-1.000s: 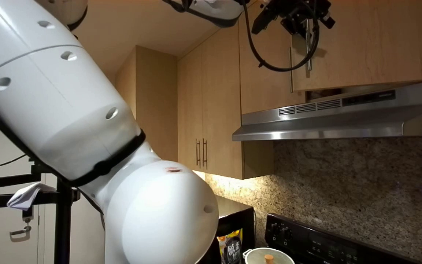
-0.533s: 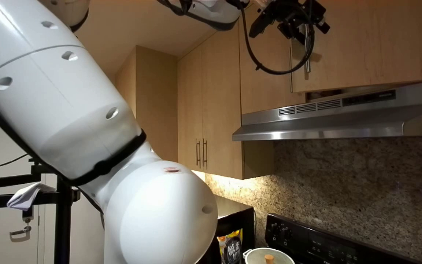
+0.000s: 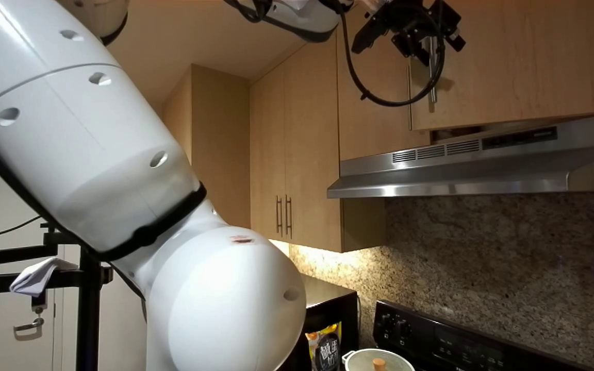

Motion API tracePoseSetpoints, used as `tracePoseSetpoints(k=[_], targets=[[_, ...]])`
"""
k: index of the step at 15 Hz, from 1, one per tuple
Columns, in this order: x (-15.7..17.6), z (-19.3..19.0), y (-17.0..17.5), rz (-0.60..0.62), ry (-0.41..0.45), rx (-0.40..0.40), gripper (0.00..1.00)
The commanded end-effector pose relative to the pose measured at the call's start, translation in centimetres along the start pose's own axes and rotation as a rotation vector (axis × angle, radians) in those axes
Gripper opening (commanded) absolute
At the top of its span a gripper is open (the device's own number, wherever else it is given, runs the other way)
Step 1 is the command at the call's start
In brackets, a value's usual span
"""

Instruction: Open the right door of the cabinet

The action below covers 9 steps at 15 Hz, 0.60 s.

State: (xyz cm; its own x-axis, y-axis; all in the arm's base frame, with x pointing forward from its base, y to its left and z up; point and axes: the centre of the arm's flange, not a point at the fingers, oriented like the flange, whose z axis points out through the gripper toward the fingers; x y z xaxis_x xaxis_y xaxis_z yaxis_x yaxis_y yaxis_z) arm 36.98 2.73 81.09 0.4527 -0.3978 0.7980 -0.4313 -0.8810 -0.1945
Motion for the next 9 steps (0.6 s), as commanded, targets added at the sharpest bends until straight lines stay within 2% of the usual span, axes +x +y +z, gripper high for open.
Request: tracePoseSetpoints(k=[1,9], targets=[[0.8,0.5,2.3,-0.016,-0.015,-0.037,1.00],[1.6,-0.5,4.6,-0.064,-0.012,-0.063,1.00]])
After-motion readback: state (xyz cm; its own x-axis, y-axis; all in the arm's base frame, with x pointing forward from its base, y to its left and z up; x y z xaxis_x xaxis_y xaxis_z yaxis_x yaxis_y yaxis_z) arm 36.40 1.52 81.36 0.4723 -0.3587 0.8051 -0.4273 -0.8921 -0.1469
